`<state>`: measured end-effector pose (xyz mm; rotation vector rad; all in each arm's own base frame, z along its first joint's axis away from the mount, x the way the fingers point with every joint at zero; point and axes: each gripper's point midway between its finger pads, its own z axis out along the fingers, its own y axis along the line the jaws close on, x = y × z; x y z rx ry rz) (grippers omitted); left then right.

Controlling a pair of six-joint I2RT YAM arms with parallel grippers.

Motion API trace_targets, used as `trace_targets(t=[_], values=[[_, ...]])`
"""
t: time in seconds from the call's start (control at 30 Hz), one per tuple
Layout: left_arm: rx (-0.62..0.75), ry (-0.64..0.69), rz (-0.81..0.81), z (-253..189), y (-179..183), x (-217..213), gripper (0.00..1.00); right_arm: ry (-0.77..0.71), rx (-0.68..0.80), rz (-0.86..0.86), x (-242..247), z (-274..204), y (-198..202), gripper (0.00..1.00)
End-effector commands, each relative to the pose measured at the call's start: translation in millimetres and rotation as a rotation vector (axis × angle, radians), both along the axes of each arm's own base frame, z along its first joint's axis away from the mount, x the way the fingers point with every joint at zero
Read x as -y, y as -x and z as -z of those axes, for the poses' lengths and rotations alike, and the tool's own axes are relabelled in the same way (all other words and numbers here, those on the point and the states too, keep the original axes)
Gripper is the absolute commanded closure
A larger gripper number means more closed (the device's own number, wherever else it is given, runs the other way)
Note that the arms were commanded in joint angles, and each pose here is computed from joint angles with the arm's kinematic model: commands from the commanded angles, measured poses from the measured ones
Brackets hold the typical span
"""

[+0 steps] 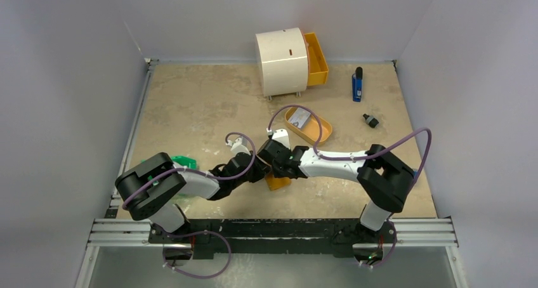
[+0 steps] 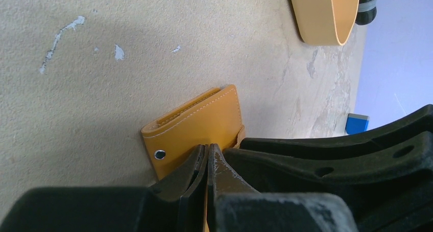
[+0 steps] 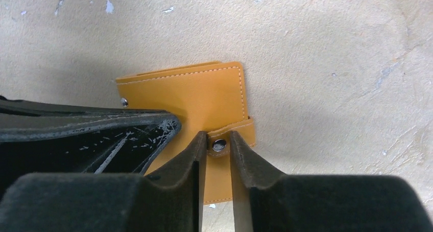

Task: Put the credit cards into the card holder
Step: Open the card holder at the center of the board.

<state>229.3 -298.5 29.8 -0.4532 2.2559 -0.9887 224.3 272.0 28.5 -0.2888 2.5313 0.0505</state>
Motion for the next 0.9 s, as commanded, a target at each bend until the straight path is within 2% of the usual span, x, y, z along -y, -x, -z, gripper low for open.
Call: trace_targets(t=[0.0, 0.3, 0.87], values=[[-0.033, -0.051, -0.019, 18.3, 5.8, -12.2, 1.0, 0.093, 0.025, 0.048, 25.7, 2.3, -3.3, 0.8], [-0.041, -0.062, -0.024, 23.7, 6.9, -14.7, 1.0, 0.079, 0.029, 0.065, 30.0, -1.5, -0.7, 0.99], [-0.014, -0.105, -0.002, 17.6, 3.3, -14.1, 1.0, -0.105, -0.015, 0.175, 57.9, -18.9, 13.1, 1.0]])
